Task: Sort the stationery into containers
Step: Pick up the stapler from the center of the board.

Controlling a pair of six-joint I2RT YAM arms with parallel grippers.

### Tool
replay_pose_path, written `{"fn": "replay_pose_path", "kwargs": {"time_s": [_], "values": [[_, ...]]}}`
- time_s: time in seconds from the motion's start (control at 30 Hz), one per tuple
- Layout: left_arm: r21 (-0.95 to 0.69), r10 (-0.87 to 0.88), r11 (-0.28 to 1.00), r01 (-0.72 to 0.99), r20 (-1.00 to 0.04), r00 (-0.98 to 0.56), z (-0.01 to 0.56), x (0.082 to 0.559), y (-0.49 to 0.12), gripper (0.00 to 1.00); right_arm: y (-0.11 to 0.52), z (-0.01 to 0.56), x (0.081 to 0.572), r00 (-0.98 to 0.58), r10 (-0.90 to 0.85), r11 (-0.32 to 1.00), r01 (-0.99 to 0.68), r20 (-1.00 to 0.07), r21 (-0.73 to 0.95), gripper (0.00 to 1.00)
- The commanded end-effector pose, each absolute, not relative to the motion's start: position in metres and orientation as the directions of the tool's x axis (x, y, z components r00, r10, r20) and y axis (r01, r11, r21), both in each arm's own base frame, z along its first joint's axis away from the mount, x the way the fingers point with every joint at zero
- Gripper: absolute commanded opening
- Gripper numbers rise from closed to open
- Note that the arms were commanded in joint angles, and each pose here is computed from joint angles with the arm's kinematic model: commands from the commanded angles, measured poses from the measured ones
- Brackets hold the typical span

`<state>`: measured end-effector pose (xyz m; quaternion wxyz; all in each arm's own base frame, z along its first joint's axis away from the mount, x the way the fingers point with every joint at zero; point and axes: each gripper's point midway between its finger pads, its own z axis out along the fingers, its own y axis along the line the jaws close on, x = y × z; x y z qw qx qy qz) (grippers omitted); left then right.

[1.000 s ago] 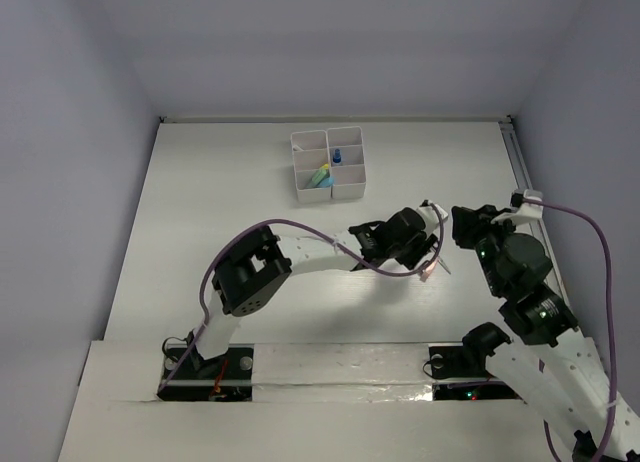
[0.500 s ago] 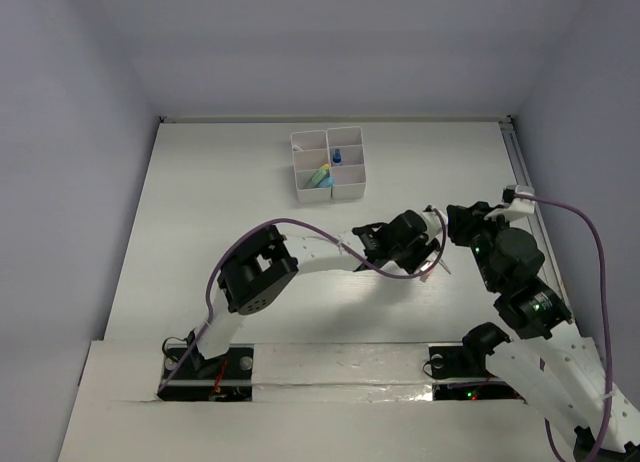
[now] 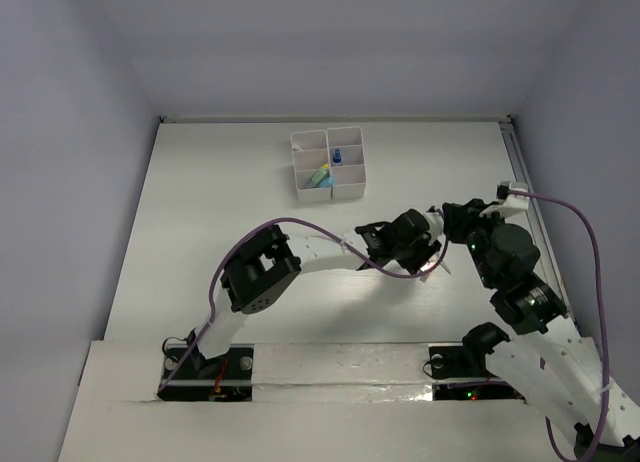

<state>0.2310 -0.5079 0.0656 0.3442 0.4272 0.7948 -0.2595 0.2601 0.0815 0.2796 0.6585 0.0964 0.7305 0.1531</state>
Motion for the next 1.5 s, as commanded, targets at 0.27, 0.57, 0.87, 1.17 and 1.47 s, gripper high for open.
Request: {"fn": "replay_pose_path", "kwargs": {"time_s": [0.27, 0.57, 0.87, 1.17, 1.47], "values": [[-0.182, 0.450, 0.444, 0.877, -0.801, -0.394, 0.085, 0.226, -0.533, 0.69, 0.086, 0.291, 0.261, -0.077, 0.349, 0.929, -0.098, -0.934, 0.356, 0.28], [-0.180, 0.475, 0.443, 0.878, -0.784, -0.400, 0.068, 0.221, -0.544, 0.70, 0.086, 0.293, 0.259, -0.068, 0.357, 0.926, -0.108, -0.932, 0.362, 0.27], [-0.149, 0.472, 0.487, 0.860, -0.784, -0.403, 0.058, 0.232, -0.546, 0.41, 0.087, 0.293, 0.258, -0.068, 0.357, 0.925, -0.113, -0.931, 0.363, 0.27], [-0.104, 0.410, 0.556, 0.825, -0.829, -0.381, 0.094, 0.248, -0.522, 0.00, 0.087, 0.296, 0.257, -0.058, 0.364, 0.922, -0.119, -0.930, 0.368, 0.27], [-0.181, 0.198, 0.660, 0.729, -0.894, -0.401, 0.182, 0.322, -0.445, 0.00, 0.092, 0.294, 0.261, -0.071, 0.359, 0.921, -0.133, -0.931, 0.366, 0.28]]}}
